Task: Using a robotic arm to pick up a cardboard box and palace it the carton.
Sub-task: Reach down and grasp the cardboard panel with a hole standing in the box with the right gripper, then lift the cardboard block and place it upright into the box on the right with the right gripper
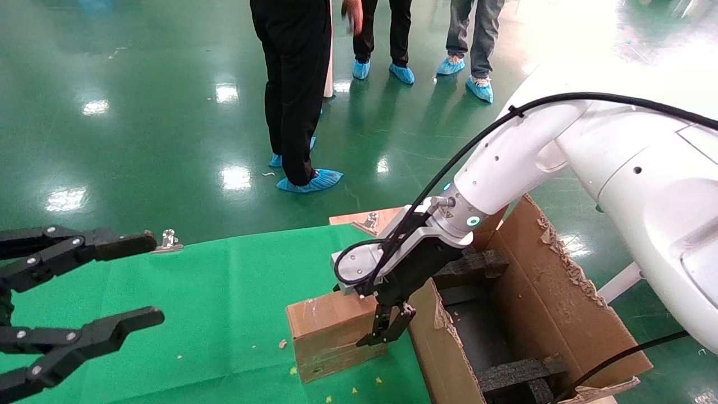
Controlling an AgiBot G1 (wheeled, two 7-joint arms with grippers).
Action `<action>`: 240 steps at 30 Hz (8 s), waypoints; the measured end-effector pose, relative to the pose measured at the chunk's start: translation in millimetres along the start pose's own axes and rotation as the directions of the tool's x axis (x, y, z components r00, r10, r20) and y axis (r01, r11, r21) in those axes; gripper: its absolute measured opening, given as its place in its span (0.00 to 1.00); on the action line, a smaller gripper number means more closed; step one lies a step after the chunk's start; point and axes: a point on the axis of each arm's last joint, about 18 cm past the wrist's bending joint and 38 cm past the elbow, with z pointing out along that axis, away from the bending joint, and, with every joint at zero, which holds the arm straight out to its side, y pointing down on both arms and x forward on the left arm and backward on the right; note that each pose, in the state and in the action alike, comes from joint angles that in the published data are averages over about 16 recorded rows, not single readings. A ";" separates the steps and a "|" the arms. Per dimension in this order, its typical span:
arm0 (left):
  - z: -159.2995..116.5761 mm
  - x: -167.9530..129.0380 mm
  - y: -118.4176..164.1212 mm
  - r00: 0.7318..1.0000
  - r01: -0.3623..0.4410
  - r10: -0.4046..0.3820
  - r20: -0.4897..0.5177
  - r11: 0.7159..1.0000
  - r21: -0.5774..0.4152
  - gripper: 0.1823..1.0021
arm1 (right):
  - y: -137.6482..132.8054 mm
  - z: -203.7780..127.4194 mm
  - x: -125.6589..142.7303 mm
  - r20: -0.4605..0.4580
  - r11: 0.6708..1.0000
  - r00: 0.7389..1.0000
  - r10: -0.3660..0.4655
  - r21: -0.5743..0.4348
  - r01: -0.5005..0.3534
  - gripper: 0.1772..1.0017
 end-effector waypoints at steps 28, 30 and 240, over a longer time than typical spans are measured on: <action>0.0 0.0 0.0 1.000 0.000 0.000 0.000 1.000 0.000 0.97 | -1.2 -9.4 2.4 -0.022 1.000 1.000 0.011 0.023 -0.011 0.29; 0.0 0.0 0.0 1.000 0.000 0.000 0.000 1.000 0.000 0.98 | -2.2 -15.9 4.5 -0.035 0.999 0.999 0.014 0.033 -0.013 0.26; -0.1 -0.2 0.1 1.000 0.000 0.000 0.001 1.000 0.000 1.00 | 282.0 -33.9 -131.3 -0.504 0.009 -0.119 0.855 0.244 -0.970 0.16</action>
